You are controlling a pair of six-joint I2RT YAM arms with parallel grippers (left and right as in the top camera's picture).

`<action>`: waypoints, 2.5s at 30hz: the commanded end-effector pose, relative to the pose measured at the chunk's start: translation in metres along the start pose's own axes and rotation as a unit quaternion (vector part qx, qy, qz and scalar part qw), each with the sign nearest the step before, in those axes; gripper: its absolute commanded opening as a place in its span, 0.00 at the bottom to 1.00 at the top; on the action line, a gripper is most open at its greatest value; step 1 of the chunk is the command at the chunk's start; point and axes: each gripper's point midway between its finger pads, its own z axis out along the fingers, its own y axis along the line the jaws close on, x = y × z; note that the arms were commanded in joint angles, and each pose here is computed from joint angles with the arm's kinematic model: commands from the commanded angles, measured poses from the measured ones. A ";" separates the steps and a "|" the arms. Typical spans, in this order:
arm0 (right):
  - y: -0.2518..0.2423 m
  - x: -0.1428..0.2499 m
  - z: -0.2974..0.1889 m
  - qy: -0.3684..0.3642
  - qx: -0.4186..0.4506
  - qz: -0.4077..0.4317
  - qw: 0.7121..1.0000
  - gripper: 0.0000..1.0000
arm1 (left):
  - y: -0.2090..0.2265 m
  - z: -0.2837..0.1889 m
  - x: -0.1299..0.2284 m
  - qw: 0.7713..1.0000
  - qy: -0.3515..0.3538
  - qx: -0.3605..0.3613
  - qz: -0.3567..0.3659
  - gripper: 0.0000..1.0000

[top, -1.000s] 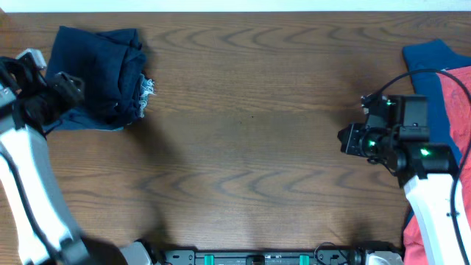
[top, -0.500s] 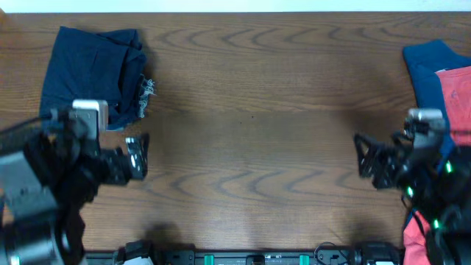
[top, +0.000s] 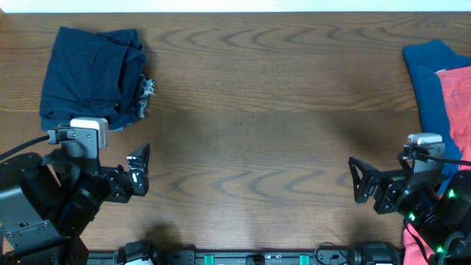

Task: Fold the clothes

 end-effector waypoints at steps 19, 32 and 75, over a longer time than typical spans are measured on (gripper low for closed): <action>-0.001 -0.027 0.025 -0.136 0.005 -0.268 0.954 0.99 | 0.000 0.000 0.000 1.000 0.001 -0.001 0.008 0.98; -0.022 0.063 0.079 -0.185 0.003 -0.280 0.942 0.99 | 0.000 0.000 0.000 1.000 0.001 -0.001 0.008 0.98; -0.026 0.084 0.121 -0.259 -0.017 -0.296 0.919 0.99 | -0.003 0.000 0.001 1.000 0.002 0.004 0.011 0.98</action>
